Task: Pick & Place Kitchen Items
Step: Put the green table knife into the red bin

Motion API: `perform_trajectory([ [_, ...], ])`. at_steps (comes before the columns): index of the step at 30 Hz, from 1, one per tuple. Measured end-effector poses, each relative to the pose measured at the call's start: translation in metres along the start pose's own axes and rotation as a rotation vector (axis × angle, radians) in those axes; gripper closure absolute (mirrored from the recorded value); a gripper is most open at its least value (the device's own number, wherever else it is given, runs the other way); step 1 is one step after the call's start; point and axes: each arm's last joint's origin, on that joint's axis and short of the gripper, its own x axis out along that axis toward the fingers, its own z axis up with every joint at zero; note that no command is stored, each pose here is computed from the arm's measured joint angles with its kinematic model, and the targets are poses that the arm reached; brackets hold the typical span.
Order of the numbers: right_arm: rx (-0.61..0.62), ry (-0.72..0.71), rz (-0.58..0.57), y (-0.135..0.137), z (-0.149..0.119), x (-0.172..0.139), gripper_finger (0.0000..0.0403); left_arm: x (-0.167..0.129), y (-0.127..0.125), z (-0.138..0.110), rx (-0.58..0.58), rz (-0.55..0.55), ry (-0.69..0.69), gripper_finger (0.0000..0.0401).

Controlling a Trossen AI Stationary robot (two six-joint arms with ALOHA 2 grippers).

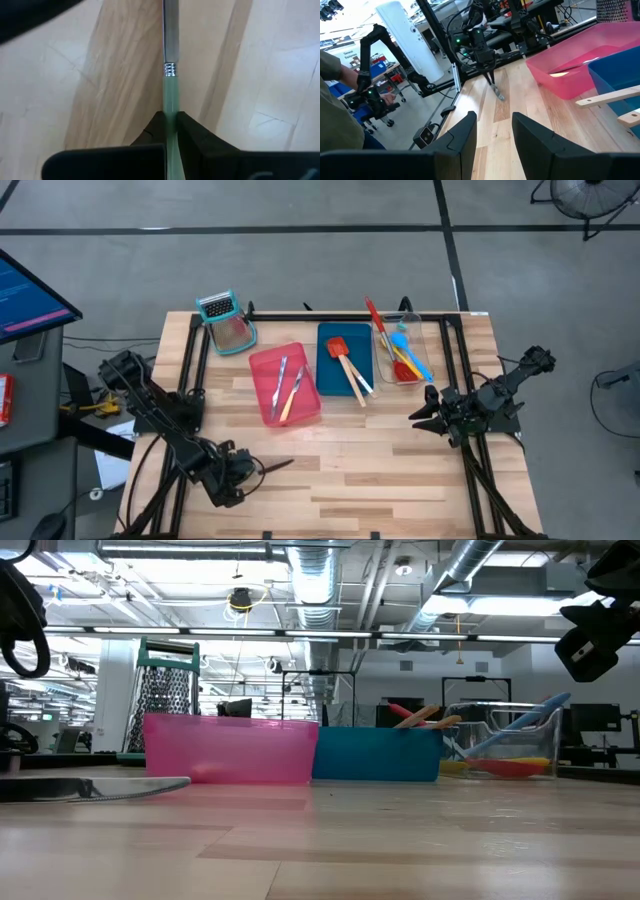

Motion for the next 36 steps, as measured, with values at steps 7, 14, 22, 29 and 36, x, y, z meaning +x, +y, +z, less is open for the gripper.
perform_trajectory([
  [7, 0.0, 0.0, 0.0, 0.0, 0.0, 0.0, 0.028, 0.002, 0.001, 0.0, -0.012, -0.028, 0.007, 0.0398],
  [14, 0.0, 0.0, 0.0, 0.0, 0.0, 0.0, 0.028, -0.016, 0.008, 0.008, -0.041, -0.075, 0.007, 0.04],
  [22, 0.0, 0.0, 0.0, 0.0, 0.0, 0.0, 0.028, -0.052, 0.01, 0.019, -0.094, -0.197, -0.148, 0.0401],
  [29, 0.0, 0.0, 0.0, 0.0, 0.0, 0.0, 0.028, -0.093, 0.024, 0.039, -0.231, -0.343, -0.346, 0.0401],
  [36, 0.0, 0.0, 0.0, 0.0, 0.0, 0.0, 0.028, -0.151, 0.051, 0.056, -0.333, -0.584, -0.57, 0.0401],
])
